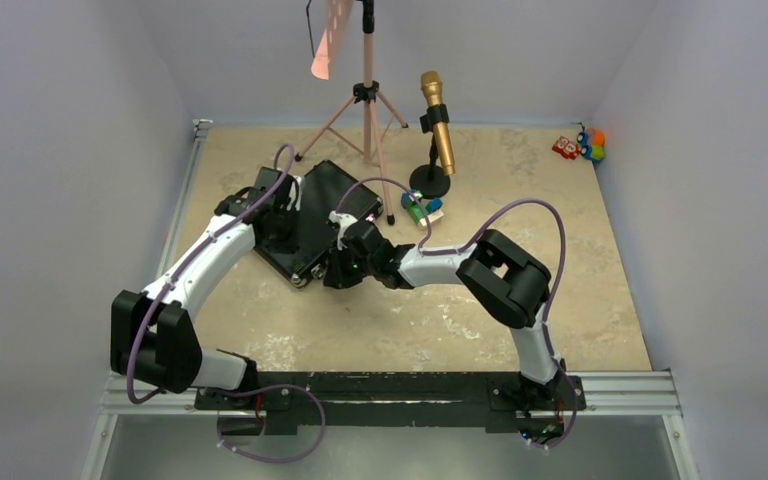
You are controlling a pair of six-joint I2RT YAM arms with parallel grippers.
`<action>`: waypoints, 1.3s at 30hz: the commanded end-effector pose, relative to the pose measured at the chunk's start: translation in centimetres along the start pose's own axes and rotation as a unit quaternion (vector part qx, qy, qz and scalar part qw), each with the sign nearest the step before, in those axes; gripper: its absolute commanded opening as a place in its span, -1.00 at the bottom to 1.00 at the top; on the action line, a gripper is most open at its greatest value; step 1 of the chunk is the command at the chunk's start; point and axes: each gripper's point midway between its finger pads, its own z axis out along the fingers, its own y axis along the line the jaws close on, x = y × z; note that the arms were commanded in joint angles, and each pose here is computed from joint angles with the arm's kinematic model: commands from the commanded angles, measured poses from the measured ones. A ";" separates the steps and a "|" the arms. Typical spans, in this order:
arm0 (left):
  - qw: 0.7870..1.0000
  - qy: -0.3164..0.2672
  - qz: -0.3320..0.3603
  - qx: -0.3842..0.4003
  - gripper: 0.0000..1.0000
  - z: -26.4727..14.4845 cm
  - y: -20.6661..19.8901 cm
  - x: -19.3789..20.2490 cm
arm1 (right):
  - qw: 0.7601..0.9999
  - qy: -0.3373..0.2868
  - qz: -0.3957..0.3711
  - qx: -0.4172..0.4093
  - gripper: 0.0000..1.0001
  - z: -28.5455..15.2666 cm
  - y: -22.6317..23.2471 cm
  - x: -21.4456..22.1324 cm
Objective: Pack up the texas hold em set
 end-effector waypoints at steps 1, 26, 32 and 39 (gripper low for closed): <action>1.000 -0.021 0.012 -0.004 -0.59 -0.4 0.3 -0.7 | 0.999 -0.046 -0.017 -0.013 -0.62 0.2 1.3 -2.6; 0.997 -0.078 0.010 -0.001 -0.39 -2.4 0.3 -2.0 | 0.996 -0.085 -0.007 0.002 -0.45 0.3 -0.1 -2.4; 0.992 -0.123 0.000 -0.015 -0.08 -4.0 1.0 -2.7 | 0.994 -0.106 -0.017 0.008 -0.09 -2.8 0.1 -2.9; 0.984 -0.174 -0.022 -0.031 0.91 -5.8 2.1 -3.5 | 0.988 -0.148 0.004 0.054 0.34 -8.4 -4.2 -6.2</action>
